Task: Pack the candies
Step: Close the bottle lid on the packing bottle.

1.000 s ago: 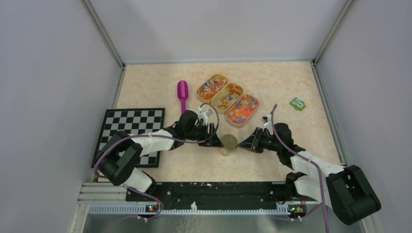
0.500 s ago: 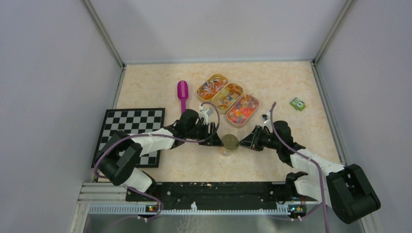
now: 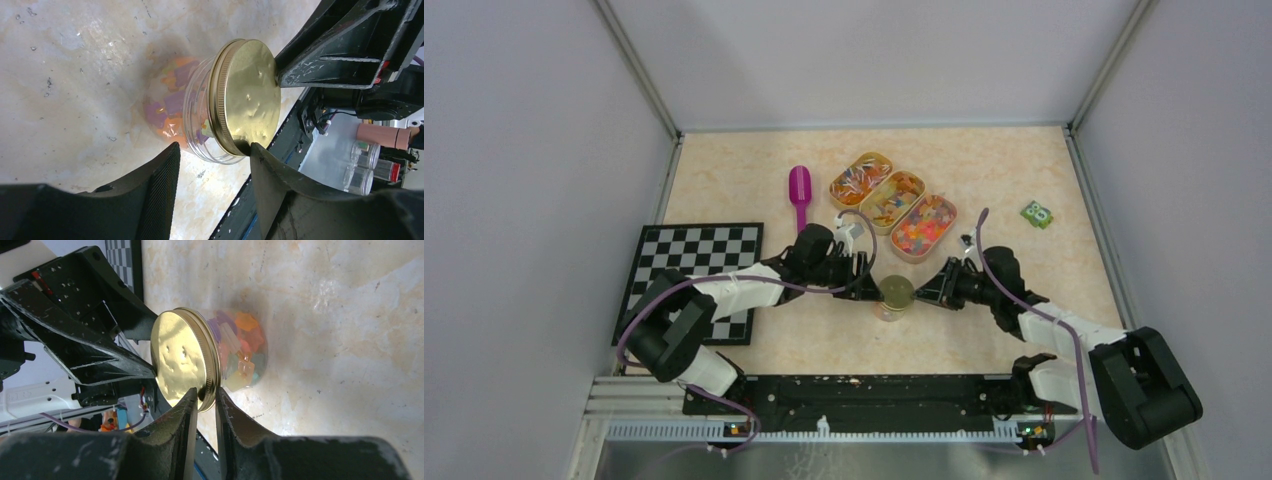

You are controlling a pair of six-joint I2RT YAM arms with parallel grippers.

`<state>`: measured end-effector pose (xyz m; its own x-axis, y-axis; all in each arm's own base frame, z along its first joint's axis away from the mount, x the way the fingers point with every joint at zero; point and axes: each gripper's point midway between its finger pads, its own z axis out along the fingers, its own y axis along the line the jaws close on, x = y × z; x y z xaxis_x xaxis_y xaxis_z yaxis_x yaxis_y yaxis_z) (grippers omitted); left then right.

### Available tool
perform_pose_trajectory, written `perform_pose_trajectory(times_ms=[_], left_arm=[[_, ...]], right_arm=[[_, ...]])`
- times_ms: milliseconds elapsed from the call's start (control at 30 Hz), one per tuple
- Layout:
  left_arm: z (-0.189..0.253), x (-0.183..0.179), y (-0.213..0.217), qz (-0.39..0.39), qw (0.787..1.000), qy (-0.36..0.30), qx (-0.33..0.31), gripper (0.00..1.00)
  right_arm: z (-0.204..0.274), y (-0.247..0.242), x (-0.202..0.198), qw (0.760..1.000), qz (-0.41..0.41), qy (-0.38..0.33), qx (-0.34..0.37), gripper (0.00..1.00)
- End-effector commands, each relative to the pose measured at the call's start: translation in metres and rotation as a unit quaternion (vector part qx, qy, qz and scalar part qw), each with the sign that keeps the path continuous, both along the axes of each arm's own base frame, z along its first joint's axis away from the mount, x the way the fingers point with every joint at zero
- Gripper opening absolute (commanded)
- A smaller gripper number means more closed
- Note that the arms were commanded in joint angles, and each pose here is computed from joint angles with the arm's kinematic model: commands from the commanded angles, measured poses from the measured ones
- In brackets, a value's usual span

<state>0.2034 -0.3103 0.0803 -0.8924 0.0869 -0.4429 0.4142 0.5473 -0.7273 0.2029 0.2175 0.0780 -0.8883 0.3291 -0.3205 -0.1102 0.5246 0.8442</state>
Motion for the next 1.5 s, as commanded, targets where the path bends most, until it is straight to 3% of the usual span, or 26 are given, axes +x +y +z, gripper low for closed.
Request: perform_pose_trajectory(times_ms=[0,267,900,1200,1467], left_arm=[[0.015,0.009,-0.006,-0.005,0.999,-0.032,-0.013,0.59],[0.017,0.009,-0.005,-0.005,0.999,-0.041,-0.011,0.66],[0.015,0.011,0.001,0.004,0.999,-0.045,0.007,0.61],[0.025,0.013,0.002,0.003,0.998,-0.066,0.005,0.72],[0.015,0.017,0.004,0.007,0.998,-0.058,0.029,0.69]], right_arm=[[0.022,0.01,0.009,0.999,0.021,-0.041,0.016,0.2],[0.021,0.015,0.006,0.998,0.037,-0.04,0.015,0.2],[0.016,0.017,-0.001,0.997,0.064,-0.037,-0.001,0.21],[0.016,0.022,0.001,0.997,0.075,-0.029,0.001,0.21],[0.021,0.025,0.003,0.996,0.079,-0.03,0.001,0.21]])
